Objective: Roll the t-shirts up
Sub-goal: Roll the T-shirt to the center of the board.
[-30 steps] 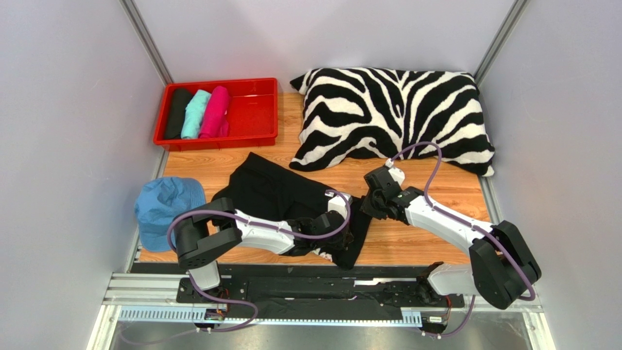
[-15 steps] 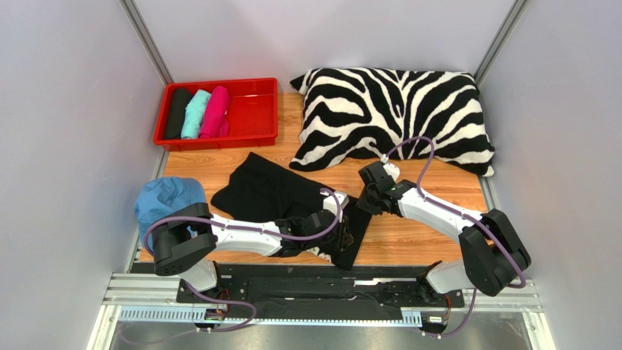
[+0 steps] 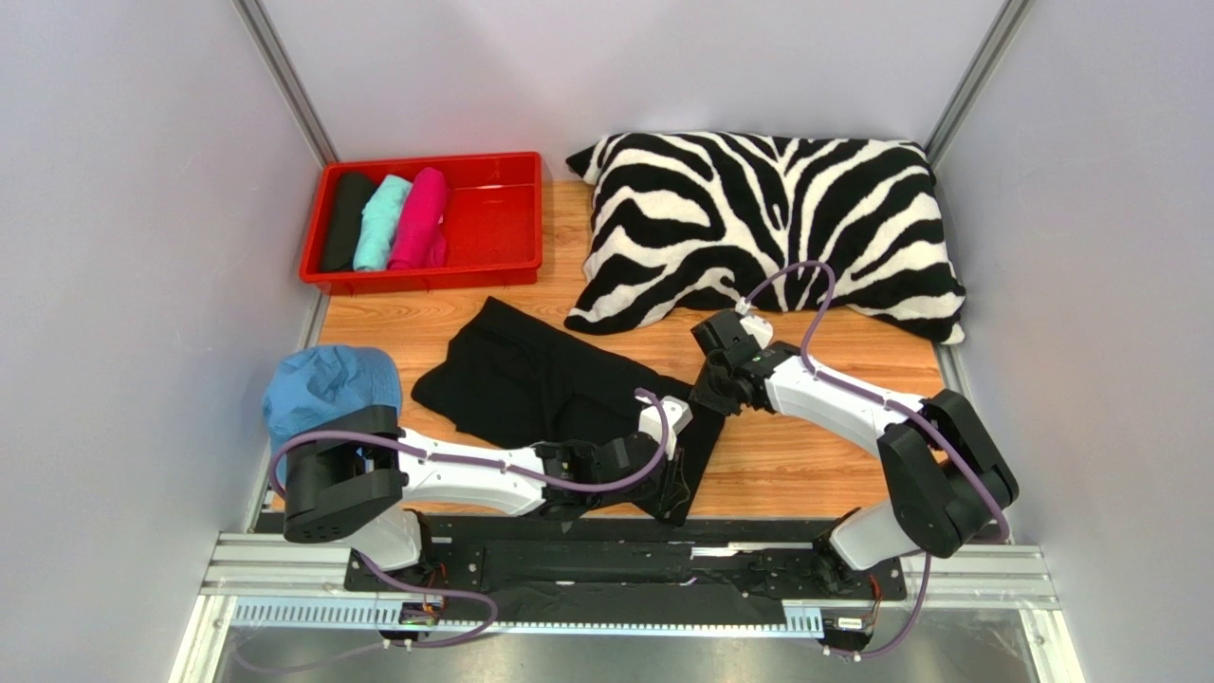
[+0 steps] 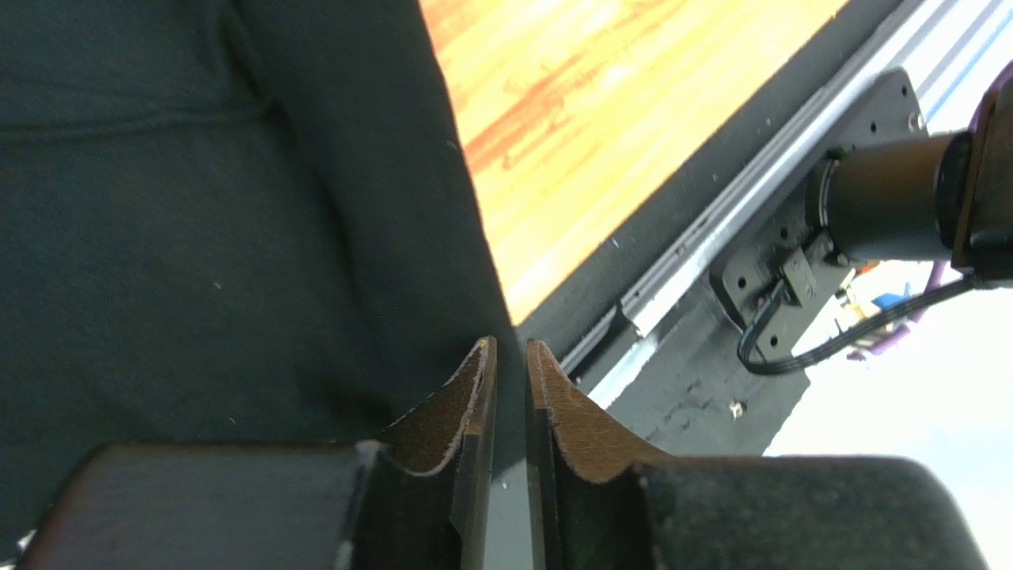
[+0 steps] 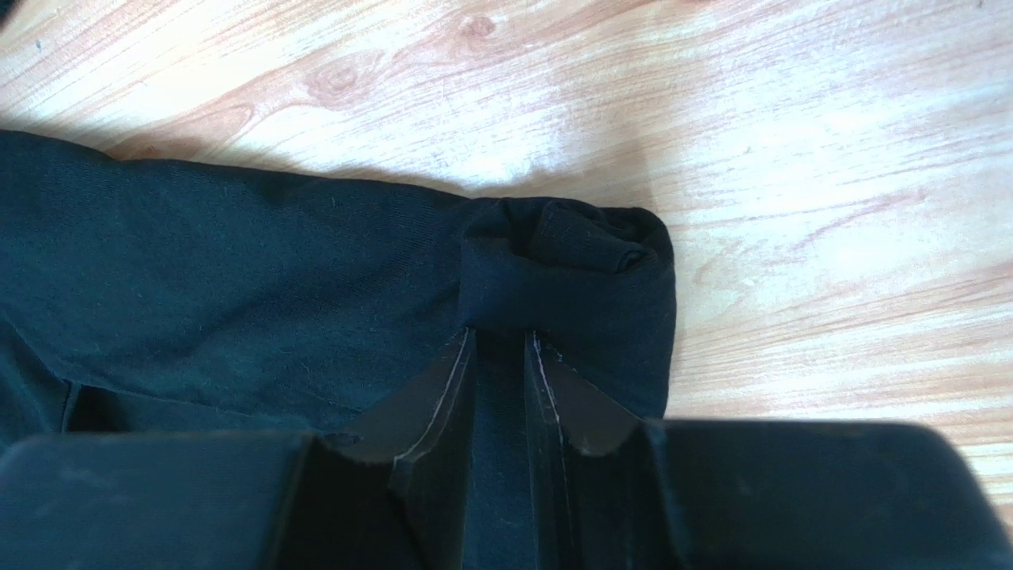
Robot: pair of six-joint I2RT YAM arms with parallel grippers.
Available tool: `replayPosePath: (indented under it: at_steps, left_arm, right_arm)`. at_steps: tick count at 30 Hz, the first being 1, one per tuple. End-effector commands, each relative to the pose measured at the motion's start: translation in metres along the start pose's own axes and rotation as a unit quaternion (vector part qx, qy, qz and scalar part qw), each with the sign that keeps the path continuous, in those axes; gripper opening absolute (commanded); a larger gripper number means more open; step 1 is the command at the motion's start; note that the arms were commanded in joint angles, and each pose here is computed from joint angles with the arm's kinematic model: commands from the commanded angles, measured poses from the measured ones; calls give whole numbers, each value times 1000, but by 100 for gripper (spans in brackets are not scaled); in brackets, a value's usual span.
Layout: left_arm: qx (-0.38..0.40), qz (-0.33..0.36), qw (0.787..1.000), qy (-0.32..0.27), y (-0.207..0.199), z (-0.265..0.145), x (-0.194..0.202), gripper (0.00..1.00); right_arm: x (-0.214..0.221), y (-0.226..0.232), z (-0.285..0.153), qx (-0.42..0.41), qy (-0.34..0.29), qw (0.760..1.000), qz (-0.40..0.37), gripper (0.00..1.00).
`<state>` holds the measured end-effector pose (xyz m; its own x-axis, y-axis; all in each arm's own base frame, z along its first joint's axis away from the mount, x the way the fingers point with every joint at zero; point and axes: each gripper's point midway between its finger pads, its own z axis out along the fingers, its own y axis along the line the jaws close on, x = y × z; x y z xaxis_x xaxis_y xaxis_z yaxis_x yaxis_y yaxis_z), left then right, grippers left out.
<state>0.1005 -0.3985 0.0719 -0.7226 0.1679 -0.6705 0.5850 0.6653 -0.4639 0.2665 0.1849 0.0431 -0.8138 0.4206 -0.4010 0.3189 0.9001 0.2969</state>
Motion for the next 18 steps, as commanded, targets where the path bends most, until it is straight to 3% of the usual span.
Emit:
replayPosePath:
  at_steps: [1, 18]
  left_arm:
    - [8, -6, 1000, -6, -7, -5, -4, 20]
    - [-65, -43, 997, 21, 34, 3, 31, 2]
  right_arm:
    - [-15, 12, -1, -5, -19, 1000, 11, 25]
    - [-22, 21, -12, -8, -17, 1000, -10, 30]
